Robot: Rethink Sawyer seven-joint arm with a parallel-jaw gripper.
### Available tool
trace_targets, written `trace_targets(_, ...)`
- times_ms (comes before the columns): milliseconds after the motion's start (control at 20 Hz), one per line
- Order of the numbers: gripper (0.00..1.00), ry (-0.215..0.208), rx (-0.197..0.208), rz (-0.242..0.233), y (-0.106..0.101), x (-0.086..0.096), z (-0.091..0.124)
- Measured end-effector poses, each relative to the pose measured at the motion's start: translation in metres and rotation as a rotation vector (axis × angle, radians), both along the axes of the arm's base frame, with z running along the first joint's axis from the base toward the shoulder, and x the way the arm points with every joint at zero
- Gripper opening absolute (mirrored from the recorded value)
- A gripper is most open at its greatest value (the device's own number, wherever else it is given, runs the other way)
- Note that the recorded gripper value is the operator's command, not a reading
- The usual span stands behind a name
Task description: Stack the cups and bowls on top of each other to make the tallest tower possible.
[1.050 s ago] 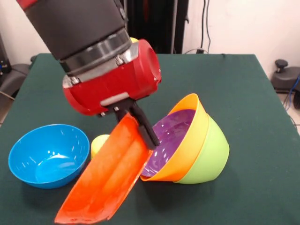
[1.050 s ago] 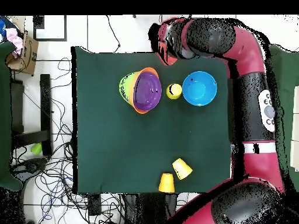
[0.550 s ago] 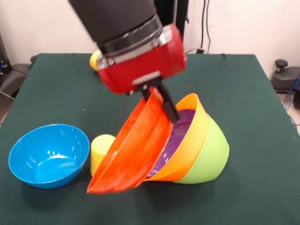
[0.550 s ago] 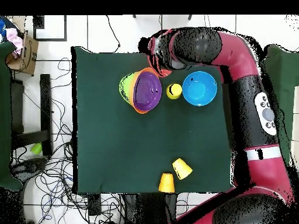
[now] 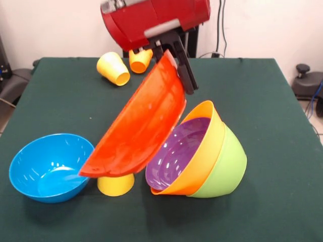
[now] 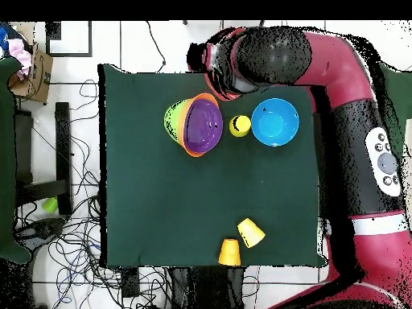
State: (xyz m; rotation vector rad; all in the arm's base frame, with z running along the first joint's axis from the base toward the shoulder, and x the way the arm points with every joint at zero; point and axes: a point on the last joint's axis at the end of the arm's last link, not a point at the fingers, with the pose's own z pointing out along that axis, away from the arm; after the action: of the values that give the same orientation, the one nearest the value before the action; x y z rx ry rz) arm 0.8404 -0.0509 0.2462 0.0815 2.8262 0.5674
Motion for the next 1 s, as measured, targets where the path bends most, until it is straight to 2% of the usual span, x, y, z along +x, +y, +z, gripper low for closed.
trace_targets(350, 0.0, 0.011, -0.02, 0.011, 0.002, -0.007, 0.0)
trace_targets(800, 0.0, 0.096, -0.041, 0.041, 0.007, -0.037, -0.035)
trace_targets(900, 0.0, 0.132, -0.045, 0.059, 0.012, -0.051, -0.048)
trace_targets(1000, 0.0, 0.145, -0.046, 0.065, 0.014, -0.055, -0.053)
